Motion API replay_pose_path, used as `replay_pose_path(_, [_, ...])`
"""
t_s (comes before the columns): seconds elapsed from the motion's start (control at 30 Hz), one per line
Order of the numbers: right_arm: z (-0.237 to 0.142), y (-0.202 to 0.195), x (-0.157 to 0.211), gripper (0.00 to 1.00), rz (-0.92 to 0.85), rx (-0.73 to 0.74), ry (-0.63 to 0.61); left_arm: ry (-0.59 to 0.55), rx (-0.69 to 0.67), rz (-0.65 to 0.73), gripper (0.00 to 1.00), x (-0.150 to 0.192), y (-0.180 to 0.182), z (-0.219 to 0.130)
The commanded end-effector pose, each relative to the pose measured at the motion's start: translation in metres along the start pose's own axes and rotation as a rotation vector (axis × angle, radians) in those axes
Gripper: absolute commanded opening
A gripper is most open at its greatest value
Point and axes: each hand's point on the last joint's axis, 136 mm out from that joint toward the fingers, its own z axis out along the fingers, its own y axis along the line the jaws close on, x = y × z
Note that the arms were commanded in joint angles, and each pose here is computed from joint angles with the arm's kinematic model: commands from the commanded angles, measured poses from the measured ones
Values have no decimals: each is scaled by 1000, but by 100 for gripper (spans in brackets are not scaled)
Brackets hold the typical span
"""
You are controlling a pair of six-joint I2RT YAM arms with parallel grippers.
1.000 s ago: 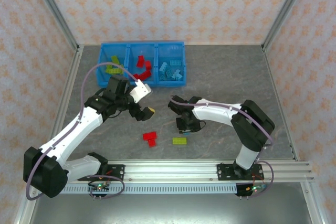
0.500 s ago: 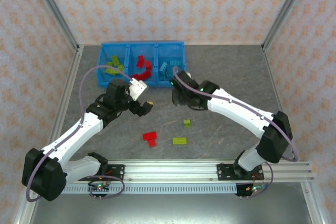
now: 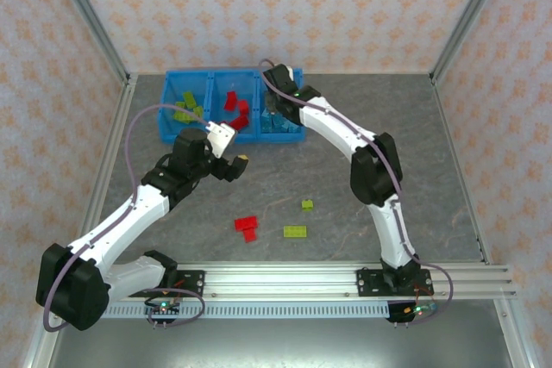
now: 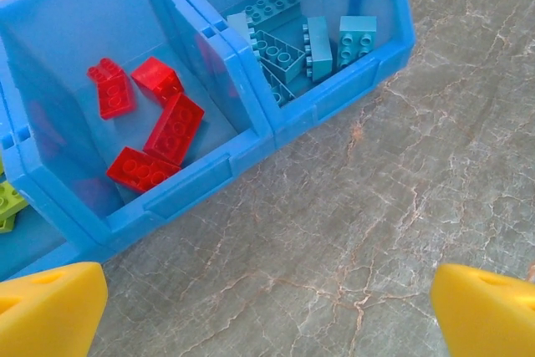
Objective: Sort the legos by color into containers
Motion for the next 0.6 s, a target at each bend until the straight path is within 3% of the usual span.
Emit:
replay_pose_path(0.0, [-4,-1,-23,38,-7,-1,-31,-28,-45,-18,100,-4,10,-2])
replay_pose_path(0.1, [-3,-1,-28,46,-16,2,-23,-27,-48,-26,100,-4,11,-1])
replay_pose_path(0.33, [-32,-5,-51,49,-2,-29,-55,2,-66,-139,100,-5,15,-1])
replay_pose_path(0.47, [-71,-12,-62,49,0,-40,-70,114,-132,-358,100,-1,25,-11])
replay_pose_path(0.57, [-111,-19,-63,51,7,-74,-75,267,-196,-540,96,19,22,-24])
